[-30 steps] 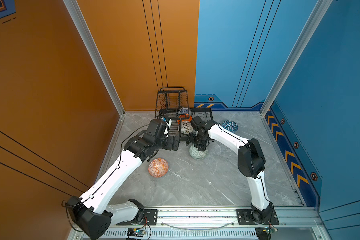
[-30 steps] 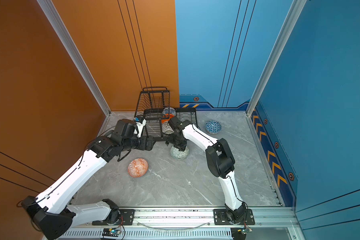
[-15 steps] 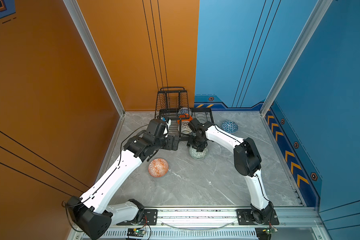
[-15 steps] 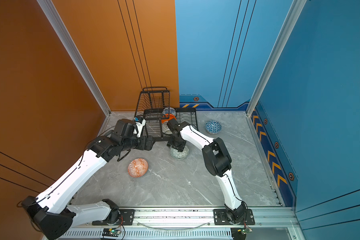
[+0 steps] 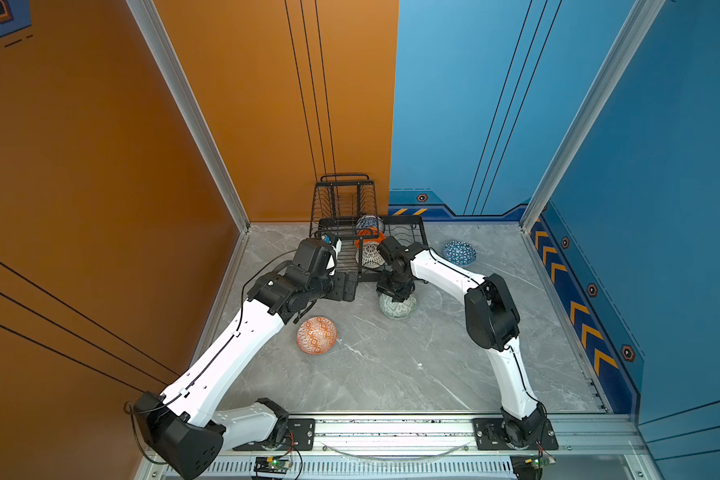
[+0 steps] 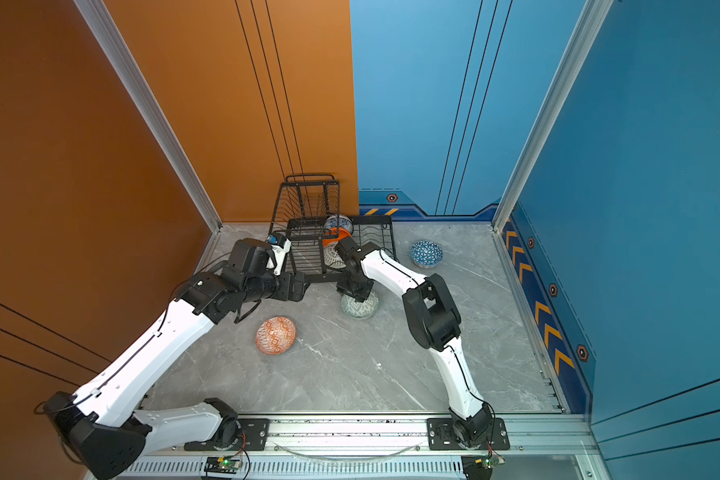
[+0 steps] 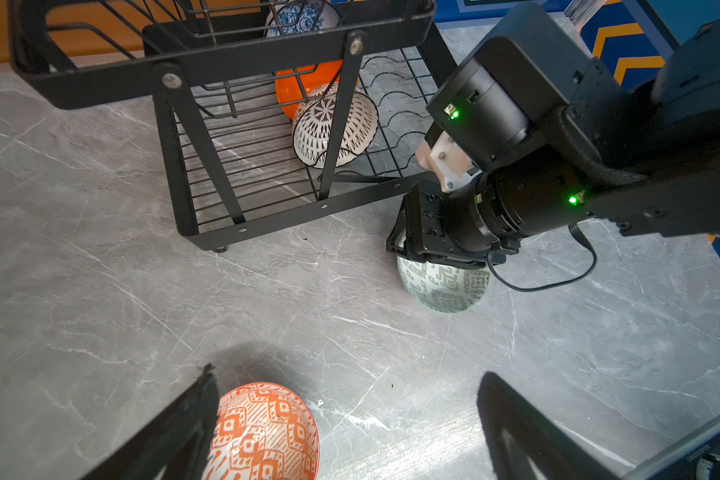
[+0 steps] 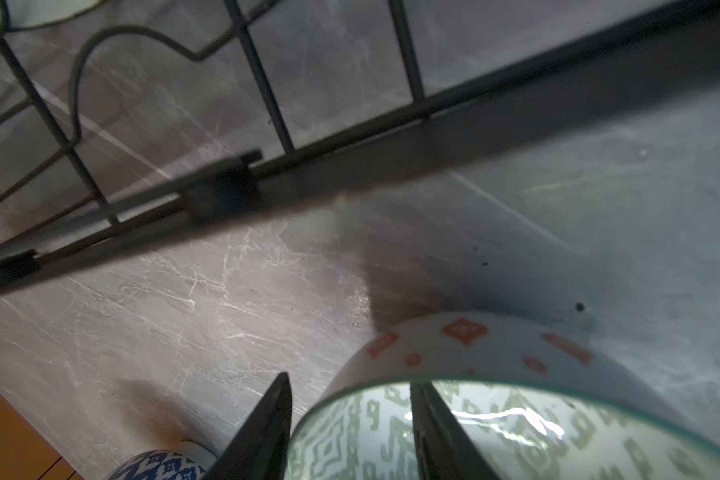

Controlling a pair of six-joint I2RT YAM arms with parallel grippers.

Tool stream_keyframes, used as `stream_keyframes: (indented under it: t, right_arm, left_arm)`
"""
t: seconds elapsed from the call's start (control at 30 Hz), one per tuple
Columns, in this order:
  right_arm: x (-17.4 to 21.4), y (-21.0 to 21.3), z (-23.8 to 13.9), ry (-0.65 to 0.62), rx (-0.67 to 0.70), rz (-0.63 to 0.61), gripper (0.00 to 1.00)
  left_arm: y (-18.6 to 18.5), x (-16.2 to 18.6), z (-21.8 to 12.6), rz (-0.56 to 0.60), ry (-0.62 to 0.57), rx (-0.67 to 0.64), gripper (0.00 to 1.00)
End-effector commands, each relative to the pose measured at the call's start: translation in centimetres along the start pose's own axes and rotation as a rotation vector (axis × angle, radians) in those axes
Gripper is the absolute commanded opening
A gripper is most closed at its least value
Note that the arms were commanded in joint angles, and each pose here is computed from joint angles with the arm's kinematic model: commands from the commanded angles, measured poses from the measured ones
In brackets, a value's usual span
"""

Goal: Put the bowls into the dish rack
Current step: 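Grasp the green-patterned bowl's rim with the right gripper while the left gripper hovers, then lift the green-patterned bowl up toward the rack with the right gripper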

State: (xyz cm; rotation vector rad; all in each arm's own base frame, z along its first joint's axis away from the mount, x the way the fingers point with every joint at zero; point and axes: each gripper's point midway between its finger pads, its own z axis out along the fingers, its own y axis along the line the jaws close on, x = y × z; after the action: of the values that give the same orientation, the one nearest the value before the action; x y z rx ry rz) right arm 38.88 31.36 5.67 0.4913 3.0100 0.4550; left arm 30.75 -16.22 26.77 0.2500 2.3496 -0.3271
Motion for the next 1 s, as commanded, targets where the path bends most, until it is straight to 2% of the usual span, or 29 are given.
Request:
stream_keyframes:
  t: [0.0, 0.1, 0.47, 0.8, 0.97]
  right_arm:
    - [-0.7, -0.5, 0.1, -0.010, 0.025, 0.011, 0.45]
    - [-1.0, -0.6, 0.0, -0.011, 0.024, 0.019, 0.37]
    - [-1.0, -1.5, 0.0, -0.001, 0.034, 0.024, 0.22]
    - [-1.8, -2.1, -2.1, -0.022, 0.007, 0.049, 0.02]
    - [-2.3, -1.8, -3.5, -0.029, -0.026, 0.064, 0.00]
  left_arm:
    - [0.4, -0.1, 0.5, -0.007, -0.003, -0.018, 0.98]
    - [0.4, -0.3, 0.5, -0.006, -0.004, -0.018, 0.98]
    - [-0.1, -0.7, 1.1, -0.015, 0.002, -0.010, 0.98]
    - [-0.7, -1.6, 1.6, -0.023, -0.005, 0.003, 0.98]
    - [-1.0, -2.1, 1.8, -0.017, -0.011, 0.006, 0.98]
